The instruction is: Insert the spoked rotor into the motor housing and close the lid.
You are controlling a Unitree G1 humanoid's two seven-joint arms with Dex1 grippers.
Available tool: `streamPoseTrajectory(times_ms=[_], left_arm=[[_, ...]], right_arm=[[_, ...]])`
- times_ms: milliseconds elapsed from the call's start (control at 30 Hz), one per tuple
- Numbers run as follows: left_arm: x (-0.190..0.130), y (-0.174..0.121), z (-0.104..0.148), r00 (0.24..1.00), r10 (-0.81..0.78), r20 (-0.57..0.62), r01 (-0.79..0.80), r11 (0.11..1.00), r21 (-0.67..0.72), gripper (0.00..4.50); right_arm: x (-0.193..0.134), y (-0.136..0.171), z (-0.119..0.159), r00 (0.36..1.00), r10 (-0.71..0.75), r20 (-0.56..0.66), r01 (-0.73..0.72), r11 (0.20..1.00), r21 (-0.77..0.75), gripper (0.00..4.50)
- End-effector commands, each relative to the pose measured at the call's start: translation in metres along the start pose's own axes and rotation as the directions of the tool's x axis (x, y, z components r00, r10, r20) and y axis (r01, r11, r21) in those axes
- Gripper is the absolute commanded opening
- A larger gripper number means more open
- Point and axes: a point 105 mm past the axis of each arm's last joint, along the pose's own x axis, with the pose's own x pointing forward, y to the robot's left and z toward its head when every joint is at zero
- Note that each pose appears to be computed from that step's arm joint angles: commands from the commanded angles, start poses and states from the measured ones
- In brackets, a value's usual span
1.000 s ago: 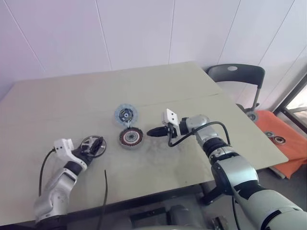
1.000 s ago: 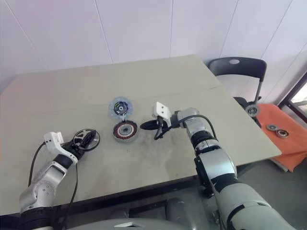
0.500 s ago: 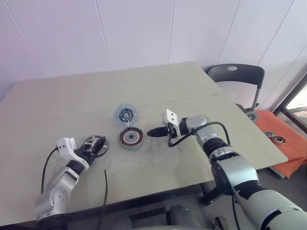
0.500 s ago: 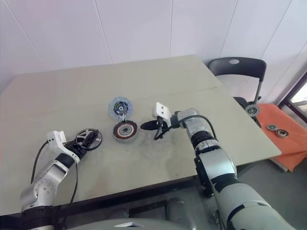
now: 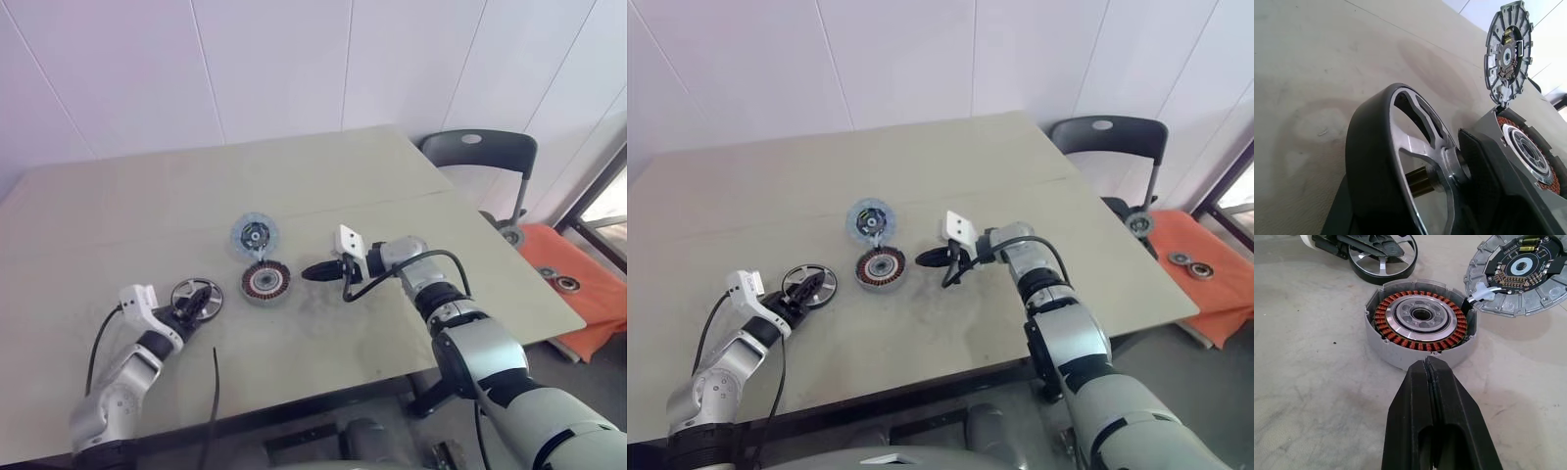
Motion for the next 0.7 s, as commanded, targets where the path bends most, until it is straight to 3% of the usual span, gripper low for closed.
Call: streamPoseTrajectory(times_ms=[33, 267, 467, 700], left_arm=[[-0.003, -0.006, 0.004, 0.999, -0.039, 0.012, 0.039, 0.999, -0.017, 1.99], [-0.012, -0.050, 0.030, 0.958, -0.258, 0.124, 0.270, 0.958, -0.098, 1.99], [-0.012, -0.075, 0.047, 0.926, -0.346, 0.152, 0.361, 0.928, -0.088, 1.99], [0.004, -0.087, 0.039, 0.916, -0.378, 0.135, 0.396, 0.907, -0.143, 1.99]], right_arm=[[-0.001, -0.004, 0.009, 1.000, -0.006, 0.011, 0.007, 0.999, -0.033, 0.00], [-0.001, -0.004, 0.006, 1.000, -0.010, 0.004, 0.010, 1.000, -0.027, 0.00], [-0.001, -0.005, 0.006, 1.000, -0.013, 0.000, 0.013, 1.000, -0.025, 0.00], [0.000, -0.004, 0.006, 1.000, -0.013, 0.002, 0.013, 1.000, -0.025, 0.00]])
